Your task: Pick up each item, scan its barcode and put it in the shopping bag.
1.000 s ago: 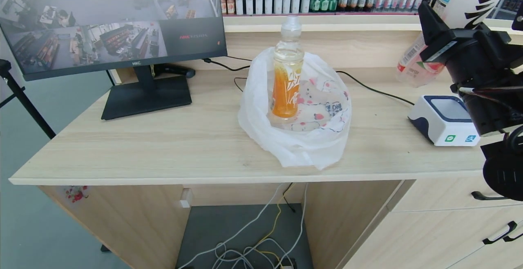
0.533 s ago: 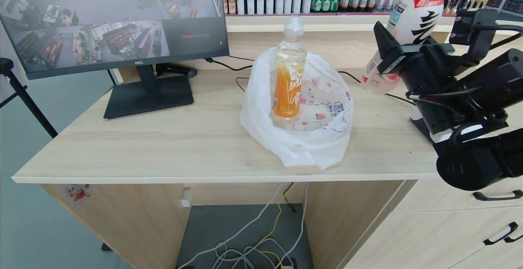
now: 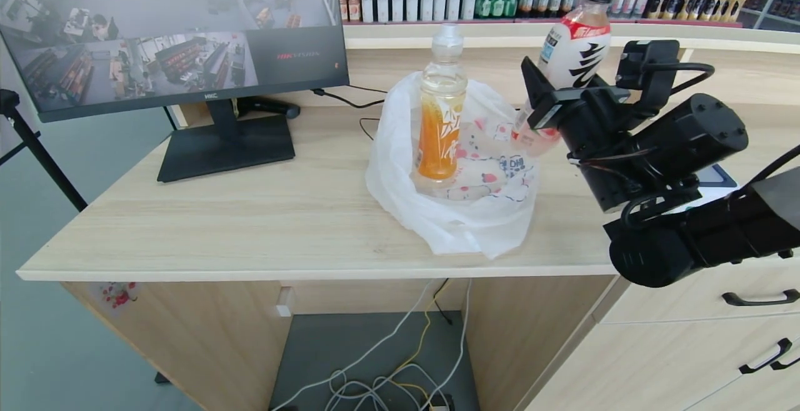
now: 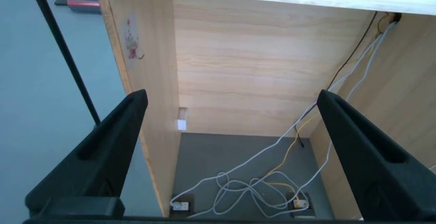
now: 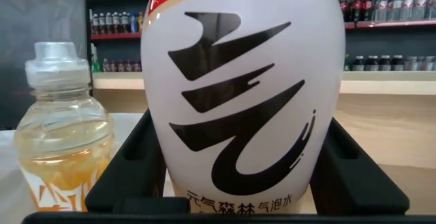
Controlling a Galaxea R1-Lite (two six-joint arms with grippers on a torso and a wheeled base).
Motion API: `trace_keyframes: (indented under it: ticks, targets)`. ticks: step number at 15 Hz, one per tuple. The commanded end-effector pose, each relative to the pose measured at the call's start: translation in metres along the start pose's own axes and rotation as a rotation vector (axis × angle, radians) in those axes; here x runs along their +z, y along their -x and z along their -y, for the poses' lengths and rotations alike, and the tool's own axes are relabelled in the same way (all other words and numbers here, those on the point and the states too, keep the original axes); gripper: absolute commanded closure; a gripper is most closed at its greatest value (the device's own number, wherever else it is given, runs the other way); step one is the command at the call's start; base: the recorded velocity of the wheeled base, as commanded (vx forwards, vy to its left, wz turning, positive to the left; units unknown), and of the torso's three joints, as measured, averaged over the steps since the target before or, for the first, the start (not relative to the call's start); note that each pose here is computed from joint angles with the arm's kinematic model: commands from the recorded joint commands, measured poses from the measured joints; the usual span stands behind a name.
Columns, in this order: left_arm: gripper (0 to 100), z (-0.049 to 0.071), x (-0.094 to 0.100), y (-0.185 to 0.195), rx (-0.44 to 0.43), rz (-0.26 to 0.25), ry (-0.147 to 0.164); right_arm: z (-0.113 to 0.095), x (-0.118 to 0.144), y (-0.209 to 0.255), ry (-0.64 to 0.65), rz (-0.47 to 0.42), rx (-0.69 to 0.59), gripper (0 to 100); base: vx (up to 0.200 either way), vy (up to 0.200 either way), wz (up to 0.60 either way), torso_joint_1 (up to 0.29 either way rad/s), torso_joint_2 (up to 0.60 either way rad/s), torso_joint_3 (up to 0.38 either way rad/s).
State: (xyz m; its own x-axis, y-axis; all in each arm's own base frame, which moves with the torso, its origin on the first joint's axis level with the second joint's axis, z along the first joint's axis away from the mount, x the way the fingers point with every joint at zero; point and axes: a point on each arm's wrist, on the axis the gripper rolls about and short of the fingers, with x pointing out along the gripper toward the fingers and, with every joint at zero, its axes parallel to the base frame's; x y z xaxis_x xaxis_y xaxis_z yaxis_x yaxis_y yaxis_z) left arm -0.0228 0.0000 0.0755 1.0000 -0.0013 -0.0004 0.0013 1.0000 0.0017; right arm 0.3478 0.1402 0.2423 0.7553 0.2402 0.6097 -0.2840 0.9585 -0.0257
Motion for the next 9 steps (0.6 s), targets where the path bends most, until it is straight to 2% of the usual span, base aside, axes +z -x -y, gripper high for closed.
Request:
trace_keyframes:
  ticks: [1, 3, 5, 9]
  targets:
    - [0, 0.000, 0.000, 0.000, 0.000, 0.000, 0.000, -0.018, -0.007, 0.002, -0.027, -0.016, 0.039, 100, 0.000, 0.000, 0.00, 0.000, 0.00, 0.000]
    - [0, 0.000, 0.000, 0.000, 0.000, 0.000, 0.000, -0.021, -0.019, 0.004, -0.028, -0.045, 0.046, 100, 0.000, 0.000, 0.00, 0.000, 0.00, 0.000]
    - [0, 0.000, 0.000, 0.000, 0.000, 0.000, 0.000, -0.014, -0.029, 0.007, -0.014, -0.075, 0.026, 100, 0.000, 0.000, 0.00, 0.000, 0.00, 0.000]
    - [0, 0.000, 0.000, 0.000, 0.000, 0.000, 0.000, -0.017, -0.037, 0.011, -0.015, -0.102, 0.035, 100, 0.000, 0.000, 0.00, 0.000, 0.00, 0.000]
